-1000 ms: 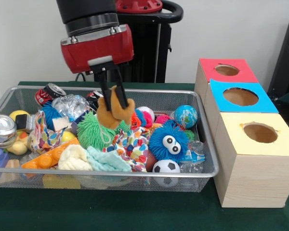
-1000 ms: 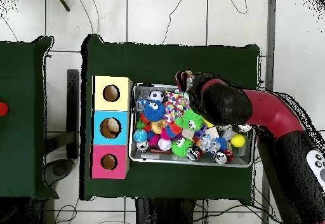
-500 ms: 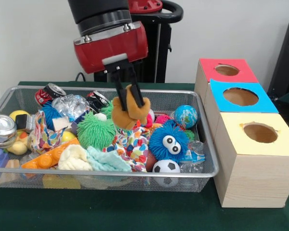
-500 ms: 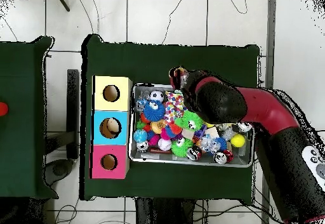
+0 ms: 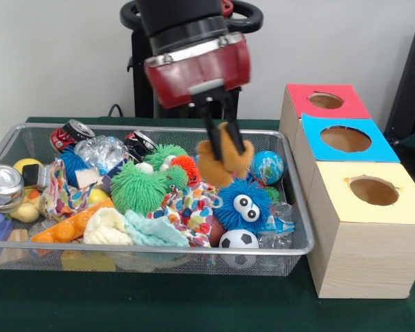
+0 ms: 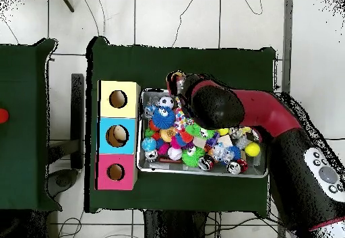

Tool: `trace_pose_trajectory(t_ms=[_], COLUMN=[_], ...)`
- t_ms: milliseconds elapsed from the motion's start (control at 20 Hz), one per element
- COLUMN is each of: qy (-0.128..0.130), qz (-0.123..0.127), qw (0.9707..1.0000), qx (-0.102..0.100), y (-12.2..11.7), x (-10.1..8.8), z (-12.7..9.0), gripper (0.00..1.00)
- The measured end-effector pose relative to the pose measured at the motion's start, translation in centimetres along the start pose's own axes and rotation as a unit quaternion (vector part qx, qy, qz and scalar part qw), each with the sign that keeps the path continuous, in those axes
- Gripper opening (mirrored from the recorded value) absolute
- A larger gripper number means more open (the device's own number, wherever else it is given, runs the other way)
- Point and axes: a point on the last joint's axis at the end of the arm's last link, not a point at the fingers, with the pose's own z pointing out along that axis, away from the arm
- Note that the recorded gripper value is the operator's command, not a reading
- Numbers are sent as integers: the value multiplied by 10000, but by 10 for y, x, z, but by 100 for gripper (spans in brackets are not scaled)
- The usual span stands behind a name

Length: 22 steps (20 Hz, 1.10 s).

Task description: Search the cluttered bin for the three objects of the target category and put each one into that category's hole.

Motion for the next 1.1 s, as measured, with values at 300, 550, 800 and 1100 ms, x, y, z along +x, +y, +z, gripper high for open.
trace_pose_trajectory(t_ms=[300, 550, 800, 1100], qy=[199, 458, 673, 852], qz=[-200, -135, -76, -80], qw=[9995, 9986, 9972, 9957], qx=[-130, -229, -302, -353], y=[35, 41, 46, 54], x=[1, 5, 10, 19], z=[11, 8, 2, -3], gripper=[0, 0, 0, 0])
